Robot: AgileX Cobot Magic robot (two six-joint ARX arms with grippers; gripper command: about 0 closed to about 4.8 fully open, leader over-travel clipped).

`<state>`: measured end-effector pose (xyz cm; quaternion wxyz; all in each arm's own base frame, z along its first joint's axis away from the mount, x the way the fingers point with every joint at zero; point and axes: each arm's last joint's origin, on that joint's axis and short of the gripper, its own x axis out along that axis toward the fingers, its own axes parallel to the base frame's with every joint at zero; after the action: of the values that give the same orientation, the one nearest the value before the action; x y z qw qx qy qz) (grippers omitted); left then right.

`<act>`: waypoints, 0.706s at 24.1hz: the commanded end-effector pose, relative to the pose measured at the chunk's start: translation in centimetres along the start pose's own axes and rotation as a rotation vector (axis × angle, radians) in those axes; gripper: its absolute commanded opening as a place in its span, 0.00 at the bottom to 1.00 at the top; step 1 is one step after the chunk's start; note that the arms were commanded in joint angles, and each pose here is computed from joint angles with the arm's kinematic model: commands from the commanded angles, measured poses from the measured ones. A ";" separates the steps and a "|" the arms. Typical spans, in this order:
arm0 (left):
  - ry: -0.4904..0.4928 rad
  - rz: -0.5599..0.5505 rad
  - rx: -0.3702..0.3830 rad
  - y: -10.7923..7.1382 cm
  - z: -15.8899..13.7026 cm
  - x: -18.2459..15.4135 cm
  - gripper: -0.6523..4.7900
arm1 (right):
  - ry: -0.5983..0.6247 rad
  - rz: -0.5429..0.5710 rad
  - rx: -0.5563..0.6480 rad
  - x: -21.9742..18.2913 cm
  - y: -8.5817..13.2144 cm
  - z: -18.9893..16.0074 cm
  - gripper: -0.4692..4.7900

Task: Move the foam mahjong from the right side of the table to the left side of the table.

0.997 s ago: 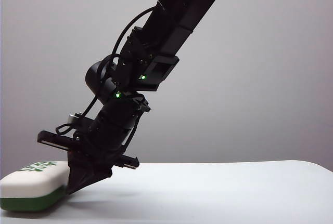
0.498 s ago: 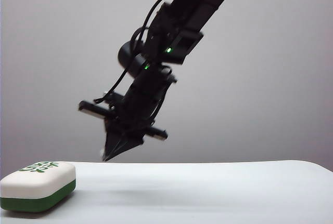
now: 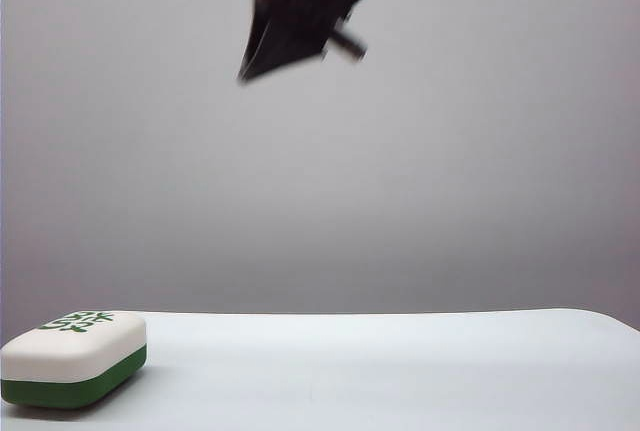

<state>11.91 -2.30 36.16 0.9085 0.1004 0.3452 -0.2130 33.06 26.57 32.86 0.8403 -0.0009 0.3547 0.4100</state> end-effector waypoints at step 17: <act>-0.586 0.231 -0.075 -0.9 -6.3 1.6 0.11 | -0.560 -0.592 0.152 -22.9 -3.5 -18.2 0.08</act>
<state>8.92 -1.51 30.32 0.9874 0.0495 0.0908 -0.1197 15.87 3.63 32.34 0.9805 0.0609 0.1461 0.1164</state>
